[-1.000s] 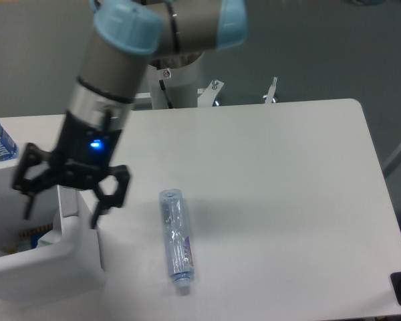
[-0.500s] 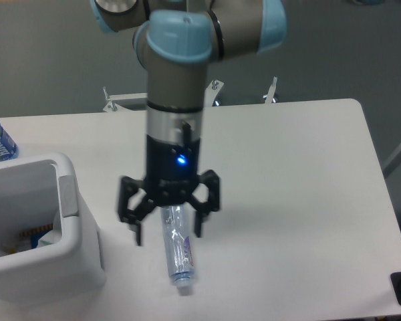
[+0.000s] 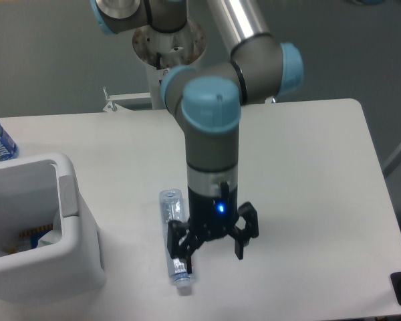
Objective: Place the trash in the trash can
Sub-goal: 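Move the open gripper back over the clear plastic bottle, then lower the gripper around the clear bottle and close on it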
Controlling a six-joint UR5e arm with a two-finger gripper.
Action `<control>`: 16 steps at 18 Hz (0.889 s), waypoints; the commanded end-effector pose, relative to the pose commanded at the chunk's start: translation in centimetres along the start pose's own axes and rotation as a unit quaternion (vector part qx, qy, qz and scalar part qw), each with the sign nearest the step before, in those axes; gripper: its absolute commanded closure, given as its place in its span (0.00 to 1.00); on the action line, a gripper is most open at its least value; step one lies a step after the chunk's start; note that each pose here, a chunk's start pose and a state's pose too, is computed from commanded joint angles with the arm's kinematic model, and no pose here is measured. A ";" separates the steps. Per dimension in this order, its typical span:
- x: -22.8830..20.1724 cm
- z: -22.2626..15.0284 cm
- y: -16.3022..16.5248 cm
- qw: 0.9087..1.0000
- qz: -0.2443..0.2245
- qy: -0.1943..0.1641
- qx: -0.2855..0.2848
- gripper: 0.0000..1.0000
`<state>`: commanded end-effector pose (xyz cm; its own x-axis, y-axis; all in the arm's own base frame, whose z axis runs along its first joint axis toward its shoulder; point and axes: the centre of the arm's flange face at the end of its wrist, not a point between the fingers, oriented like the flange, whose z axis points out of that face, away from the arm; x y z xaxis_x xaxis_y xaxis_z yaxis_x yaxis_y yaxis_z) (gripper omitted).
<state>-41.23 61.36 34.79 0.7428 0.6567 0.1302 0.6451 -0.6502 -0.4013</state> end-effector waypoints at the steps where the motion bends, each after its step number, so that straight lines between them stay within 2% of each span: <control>1: -0.1 1.7 0.1 1.000 0.000 0.000 -0.010 0.00; 6: -0.1 5.3 0.8 0.999 0.001 0.002 -0.033 0.00; 13: 3.1 11.2 3.9 0.997 0.023 0.009 -0.079 0.00; 16: 3.3 12.7 5.3 0.995 0.030 -0.011 -0.096 0.00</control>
<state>-37.57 64.93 21.62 0.7786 0.6209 0.0908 0.6233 -0.7483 -0.2272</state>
